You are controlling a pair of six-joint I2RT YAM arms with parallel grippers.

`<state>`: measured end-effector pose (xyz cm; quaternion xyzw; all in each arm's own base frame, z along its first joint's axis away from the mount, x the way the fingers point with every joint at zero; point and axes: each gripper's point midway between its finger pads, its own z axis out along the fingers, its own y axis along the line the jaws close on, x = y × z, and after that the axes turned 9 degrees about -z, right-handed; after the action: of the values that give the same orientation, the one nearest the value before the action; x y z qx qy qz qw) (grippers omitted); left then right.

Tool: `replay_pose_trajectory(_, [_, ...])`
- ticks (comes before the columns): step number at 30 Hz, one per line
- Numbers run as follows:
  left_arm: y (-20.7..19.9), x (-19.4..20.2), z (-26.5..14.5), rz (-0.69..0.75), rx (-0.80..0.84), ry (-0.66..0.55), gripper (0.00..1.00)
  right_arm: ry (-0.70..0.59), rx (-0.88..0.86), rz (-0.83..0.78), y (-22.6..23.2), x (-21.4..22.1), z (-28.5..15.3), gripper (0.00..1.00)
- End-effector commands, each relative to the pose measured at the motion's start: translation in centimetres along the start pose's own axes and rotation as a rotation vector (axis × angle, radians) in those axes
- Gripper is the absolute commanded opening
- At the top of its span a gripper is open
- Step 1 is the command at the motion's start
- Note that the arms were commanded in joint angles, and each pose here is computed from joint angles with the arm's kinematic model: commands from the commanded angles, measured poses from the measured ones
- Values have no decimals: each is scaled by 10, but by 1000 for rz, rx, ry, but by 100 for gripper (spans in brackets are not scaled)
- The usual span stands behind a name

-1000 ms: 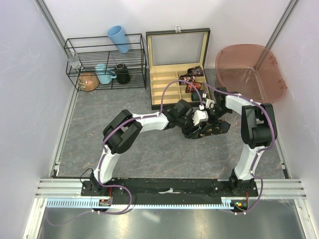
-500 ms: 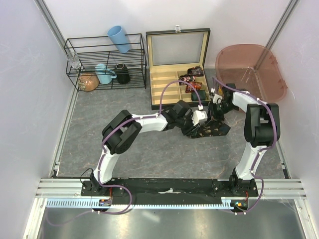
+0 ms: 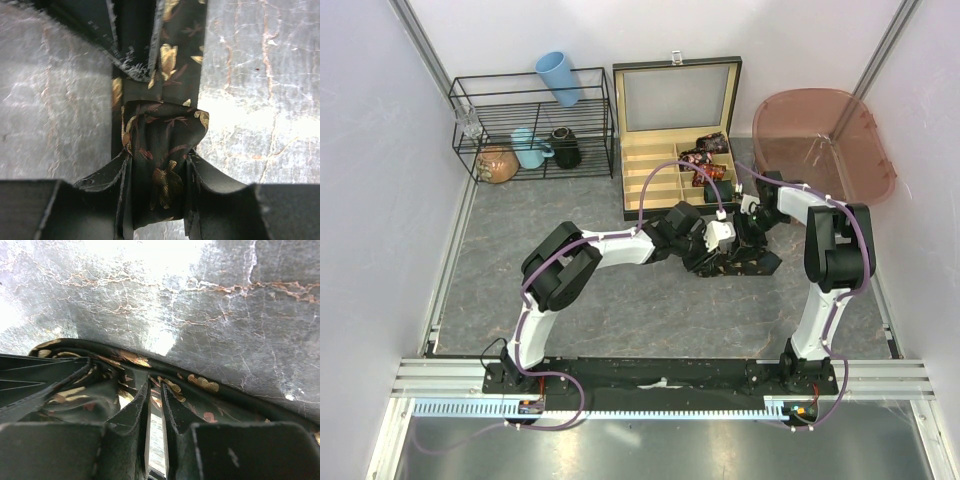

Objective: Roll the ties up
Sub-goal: Roll the tie at the center of the board.

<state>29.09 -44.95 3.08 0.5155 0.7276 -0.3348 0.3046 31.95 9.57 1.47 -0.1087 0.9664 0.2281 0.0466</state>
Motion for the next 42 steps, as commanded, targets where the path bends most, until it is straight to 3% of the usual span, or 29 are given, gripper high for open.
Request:
replay_pose_trajectory(1, [8,-18,-15,-36,-79,-29,2,96,161,-33,-41,18,16,20])
replay_pose_trajectory(5, [11,-2,-11,-25,-84,12,2,102,158,-43,-42,19,17,20])
replay_pose_trajectory(7, [11,22,-9,-22,-80,89,2,95,149,-51,-39,16,14,20])
replay_pose_trajectory(13, [12,53,-7,-9,-72,202,5,2,-66,-74,7,-3,-12,28])
replay_pose_trajectory(19, [10,57,-5,0,-51,214,7,-64,-320,-40,59,-5,-37,50])
replay_pose_trajectory(24, [11,56,-4,3,-51,215,7,-51,-412,-8,71,3,-34,56])
replay_pose_trajectory(32, [10,56,-1,6,-40,213,8,-8,-392,22,60,4,-3,55])
replay_pose_trajectory(36, [11,56,0,7,-41,214,8,8,-387,34,55,8,9,47])
replay_pose_trajectory(38, [11,56,0,8,-42,216,8,12,-374,29,52,9,11,38])
replay_pose_trajectory(42, [10,56,-1,10,-34,215,12,26,-319,24,42,11,16,0])
